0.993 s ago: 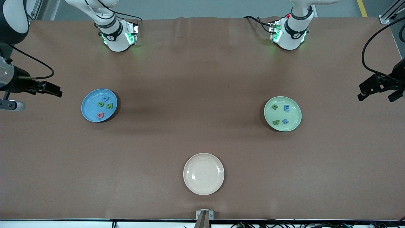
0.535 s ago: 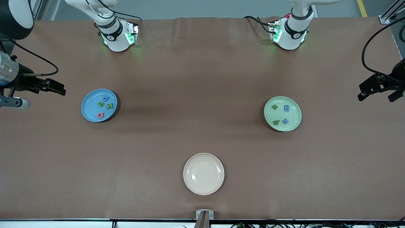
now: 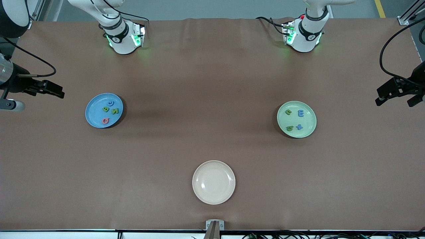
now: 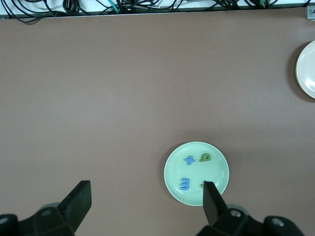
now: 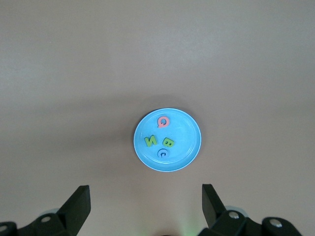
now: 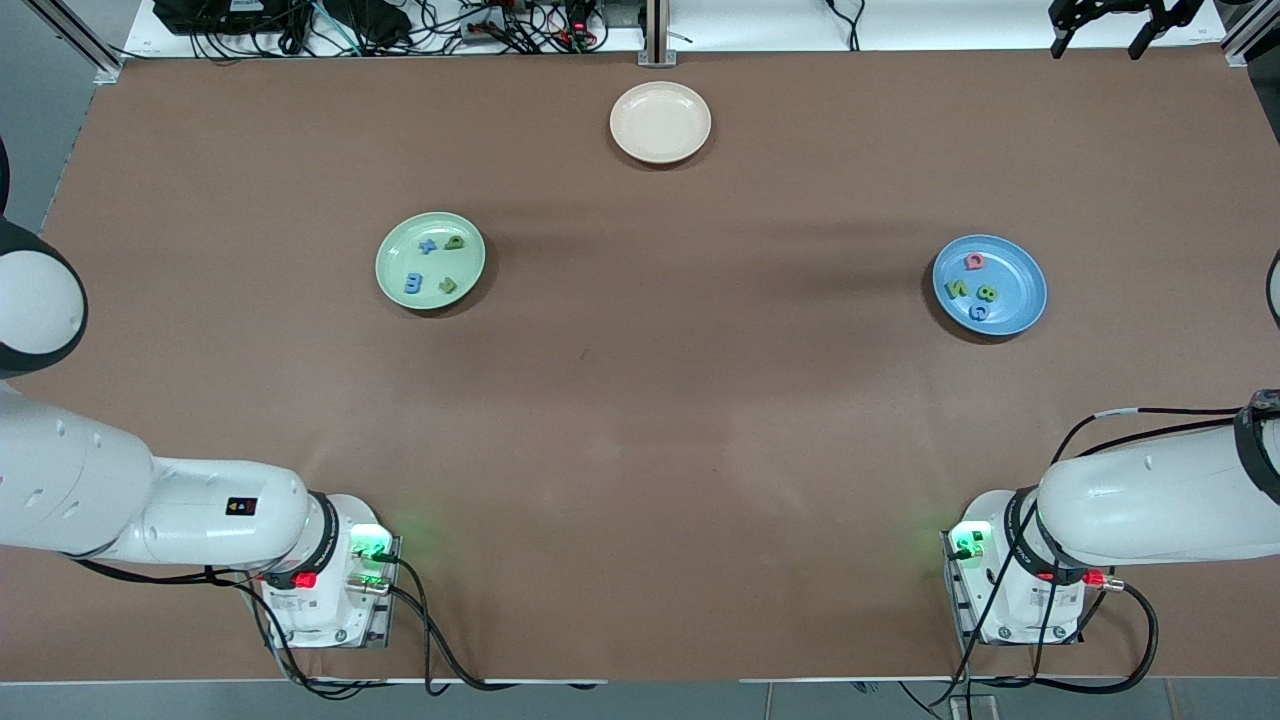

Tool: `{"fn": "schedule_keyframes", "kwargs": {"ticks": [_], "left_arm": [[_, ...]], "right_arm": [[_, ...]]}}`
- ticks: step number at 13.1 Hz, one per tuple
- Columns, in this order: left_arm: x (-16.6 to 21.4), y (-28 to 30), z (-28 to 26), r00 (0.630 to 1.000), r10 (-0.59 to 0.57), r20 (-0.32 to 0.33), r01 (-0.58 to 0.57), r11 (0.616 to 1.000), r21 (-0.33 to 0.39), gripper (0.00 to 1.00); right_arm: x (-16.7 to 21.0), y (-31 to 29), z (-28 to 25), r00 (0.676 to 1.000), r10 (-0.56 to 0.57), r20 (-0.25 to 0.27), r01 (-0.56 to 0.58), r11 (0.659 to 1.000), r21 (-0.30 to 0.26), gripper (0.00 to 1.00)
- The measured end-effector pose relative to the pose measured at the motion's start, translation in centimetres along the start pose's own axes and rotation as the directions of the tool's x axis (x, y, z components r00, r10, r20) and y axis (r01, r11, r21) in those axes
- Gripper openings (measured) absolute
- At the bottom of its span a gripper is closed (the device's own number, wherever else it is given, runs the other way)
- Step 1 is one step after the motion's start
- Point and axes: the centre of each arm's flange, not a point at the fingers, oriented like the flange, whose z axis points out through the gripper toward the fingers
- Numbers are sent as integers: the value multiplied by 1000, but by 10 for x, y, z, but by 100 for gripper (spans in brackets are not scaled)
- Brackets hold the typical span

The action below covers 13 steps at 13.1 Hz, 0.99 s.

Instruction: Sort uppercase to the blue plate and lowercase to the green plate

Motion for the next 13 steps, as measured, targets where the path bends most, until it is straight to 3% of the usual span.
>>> {"fn": "schedule_keyframes", "kwargs": {"ticks": [8,13], "left_arm": [[0,0,0,1000,0,0,0,1000,0,100],[0,0,0,1000,0,0,0,1000,0,100]], "right_arm": [[-4,1,-6,1000,1,-10,-1,1000,1,100],[-13,0,-40,998,-1,-70,1,1000,6,100]]}}
